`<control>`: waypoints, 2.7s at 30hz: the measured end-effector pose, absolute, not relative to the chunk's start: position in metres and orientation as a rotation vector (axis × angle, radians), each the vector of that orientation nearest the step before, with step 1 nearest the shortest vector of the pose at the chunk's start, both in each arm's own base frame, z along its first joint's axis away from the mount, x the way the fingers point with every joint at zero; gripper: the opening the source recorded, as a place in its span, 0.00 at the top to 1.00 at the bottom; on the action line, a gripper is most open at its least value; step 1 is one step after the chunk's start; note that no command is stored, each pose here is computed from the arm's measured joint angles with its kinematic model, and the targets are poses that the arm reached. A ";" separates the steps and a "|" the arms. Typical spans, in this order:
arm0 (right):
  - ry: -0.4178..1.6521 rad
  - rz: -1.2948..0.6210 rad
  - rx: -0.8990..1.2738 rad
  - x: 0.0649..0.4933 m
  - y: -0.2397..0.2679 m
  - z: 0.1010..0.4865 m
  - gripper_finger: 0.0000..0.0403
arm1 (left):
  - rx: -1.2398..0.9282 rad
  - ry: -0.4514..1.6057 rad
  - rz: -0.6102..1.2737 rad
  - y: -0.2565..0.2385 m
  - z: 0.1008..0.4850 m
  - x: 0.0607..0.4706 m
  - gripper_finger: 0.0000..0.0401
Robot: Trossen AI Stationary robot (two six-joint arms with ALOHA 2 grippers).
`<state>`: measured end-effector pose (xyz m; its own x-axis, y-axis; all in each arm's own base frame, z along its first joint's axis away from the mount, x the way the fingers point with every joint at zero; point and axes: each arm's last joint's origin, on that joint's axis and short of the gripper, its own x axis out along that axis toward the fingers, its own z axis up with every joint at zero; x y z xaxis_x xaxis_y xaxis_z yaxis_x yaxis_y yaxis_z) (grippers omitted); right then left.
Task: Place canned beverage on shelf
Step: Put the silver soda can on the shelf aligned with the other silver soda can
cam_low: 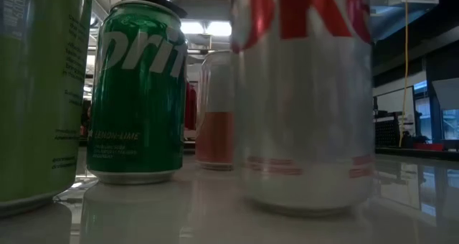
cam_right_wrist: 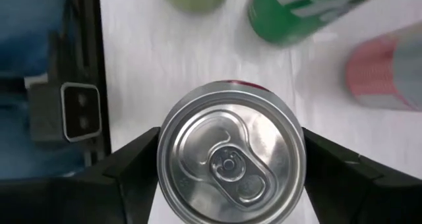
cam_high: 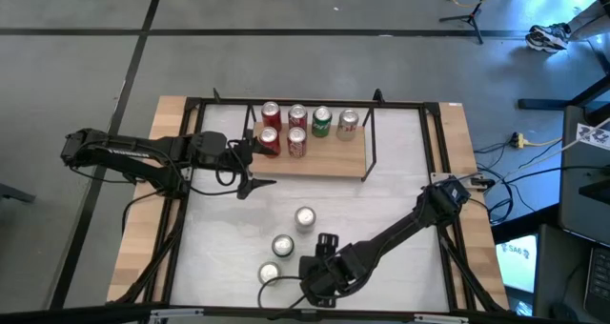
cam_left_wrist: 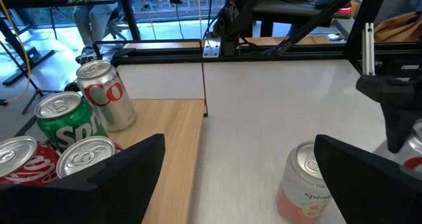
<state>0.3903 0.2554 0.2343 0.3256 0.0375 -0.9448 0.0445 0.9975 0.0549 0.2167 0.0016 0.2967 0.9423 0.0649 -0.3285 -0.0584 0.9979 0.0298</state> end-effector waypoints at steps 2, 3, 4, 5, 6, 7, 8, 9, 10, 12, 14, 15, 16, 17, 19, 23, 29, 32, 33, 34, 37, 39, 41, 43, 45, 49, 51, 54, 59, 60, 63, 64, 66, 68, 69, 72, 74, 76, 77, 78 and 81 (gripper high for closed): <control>1.260 0.003 0.062 0.388 0.254 0.236 0.26 | 0.017 0.336 0.064 0.002 0.297 0.217 0.06; 1.271 0.005 0.049 0.387 0.253 0.236 0.26 | 0.017 0.335 0.065 0.002 0.297 0.217 0.06; 1.278 0.004 0.041 0.385 0.252 0.238 0.26 | 0.017 0.335 0.065 0.002 0.297 0.217 0.06; 1.288 0.001 0.031 0.383 0.251 0.239 0.26 | 0.017 0.335 0.064 0.002 0.297 0.217 0.06; 1.301 -0.006 0.018 0.381 0.250 0.240 0.26 | 0.017 0.334 0.065 0.002 0.297 0.217 0.06; 1.310 -0.013 0.001 0.379 0.248 0.241 0.27 | 0.018 0.333 0.066 0.002 0.297 0.217 0.06; 1.316 -0.017 -0.015 0.377 0.246 0.243 0.27 | 0.018 0.333 0.070 0.002 0.297 0.217 0.06; 1.323 -0.025 -0.030 0.376 0.245 0.244 0.26 | 0.019 0.333 0.076 0.002 0.297 0.217 0.06; 1.330 -0.031 -0.042 0.374 0.244 0.246 0.26 | 0.020 0.331 0.084 0.002 0.297 0.217 0.06; 1.347 -0.039 -0.056 0.369 0.241 0.251 0.26 | 0.017 0.328 0.092 0.002 0.297 0.217 0.06; 1.357 -0.045 -0.085 0.365 0.237 0.257 0.26 | 0.017 0.327 0.092 0.002 0.297 0.217 0.06; 1.358 -0.044 -0.099 0.363 0.236 0.259 0.26 | 0.016 0.328 0.093 0.002 0.297 0.217 0.06; 1.354 -0.042 -0.106 0.361 0.234 0.261 0.27 | 0.012 0.327 0.094 0.002 0.297 0.217 0.06; 1.351 -0.040 -0.114 0.359 0.233 0.262 0.27 | 0.002 0.327 0.095 0.002 0.297 0.217 0.06; 1.350 -0.044 -0.124 0.354 0.229 0.262 0.27 | -0.012 0.327 0.097 0.002 0.297 0.217 0.06; 1.316 -0.034 -0.103 0.345 0.222 0.261 0.26 | -0.035 0.326 0.101 0.002 0.297 0.217 0.06; 1.273 -0.016 -0.074 0.326 0.200 0.258 0.27 | -0.037 0.326 0.102 0.002 0.297 0.217 0.06; 1.247 -0.001 -0.076 0.316 0.184 0.258 0.26 | -0.037 0.325 0.104 0.003 0.297 0.217 0.06; 1.239 0.007 -0.068 0.313 0.179 0.257 0.26 | -0.036 0.325 0.109 0.003 0.297 0.217 0.06; 1.231 0.019 -0.064 0.311 0.174 0.256 0.26 | -0.037 0.323 0.117 0.003 0.297 0.217 0.06; 1.231 0.065 -0.055 0.306 0.158 0.251 0.27 | -0.054 0.313 0.153 0.004 0.298 0.217 0.06; 1.245 0.105 -0.049 0.307 0.148 0.247 0.27 | -0.052 0.311 0.166 0.004 0.298 0.217 0.06; 1.264 0.163 -0.055 0.310 0.140 0.242 0.26 | -0.052 0.308 0.173 0.004 0.299 0.217 0.06; 1.273 0.233 -0.063 0.313 0.133 0.241 0.25 | -0.052 0.307 0.181 0.005 0.299 0.217 0.06; 1.259 0.288 -0.072 0.317 0.126 0.241 0.25 | -0.052 0.307 0.181 0.005 0.299 0.217 0.06; 1.259 0.333 -0.096 0.322 0.113 0.241 0.26 | -0.088 0.303 0.187 0.005 0.299 0.217 0.06; 1.249 0.346 -0.121 0.324 0.108 0.241 0.26 | -0.096 0.303 0.188 0.005 0.299 0.217 0.06; 1.239 0.361 -0.151 0.326 0.100 0.241 0.25 | -0.097 0.303 0.188 0.005 0.299 0.217 0.06; 1.210 0.399 -0.163 0.331 0.089 0.242 0.25 | -0.097 0.303 0.188 0.005 0.299 0.217 0.06; 1.204 0.405 -0.172 0.332 0.087 0.242 0.26 | -0.097 0.303 0.188 0.005 0.299 0.217 0.06; 1.166 0.426 -0.199 0.336 0.083 0.243 0.25 | -0.097 0.303 0.188 0.005 0.299 0.217 0.06; 1.154 0.430 -0.207 0.337 0.082 0.244 0.25 | -0.097 0.303 0.188 0.005 0.299 0.217 0.06; 1.147 0.440 -0.225 0.338 0.081 0.244 0.25 | -0.097 0.303 0.188 0.005 0.299 0.217 0.06; 1.146 0.457 -0.246 0.338 0.080 0.243 0.24 | -0.096 0.303 0.188 0.005 0.299 0.217 0.06; 1.145 0.467 -0.254 0.338 0.080 0.243 0.24 | -0.097 0.303 0.188 0.005 0.299 0.217 0.06; 1.152 0.495 -0.282 0.339 0.081 0.239 0.24 | -0.097 0.303 0.188 0.005 0.299 0.217 0.06; 1.150 0.530 -0.289 0.340 0.082 0.237 0.24 | -0.097 0.302 0.188 0.005 0.299 0.217 0.06; 1.145 0.548 -0.299 0.340 0.082 0.237 0.24 | -0.097 0.302 0.188 0.005 0.299 0.217 0.06; 1.140 0.552 -0.303 0.340 0.082 0.237 0.24 | -0.097 0.302 0.188 0.005 0.299 0.217 0.06; 1.132 0.557 -0.307 0.341 0.082 0.237 0.24 | -0.097 0.302 0.188 0.005 0.299 0.217 0.06; 1.128 0.566 -0.317 0.341 0.083 0.237 0.24 | -0.096 0.302 0.188 0.005 0.299 0.217 0.06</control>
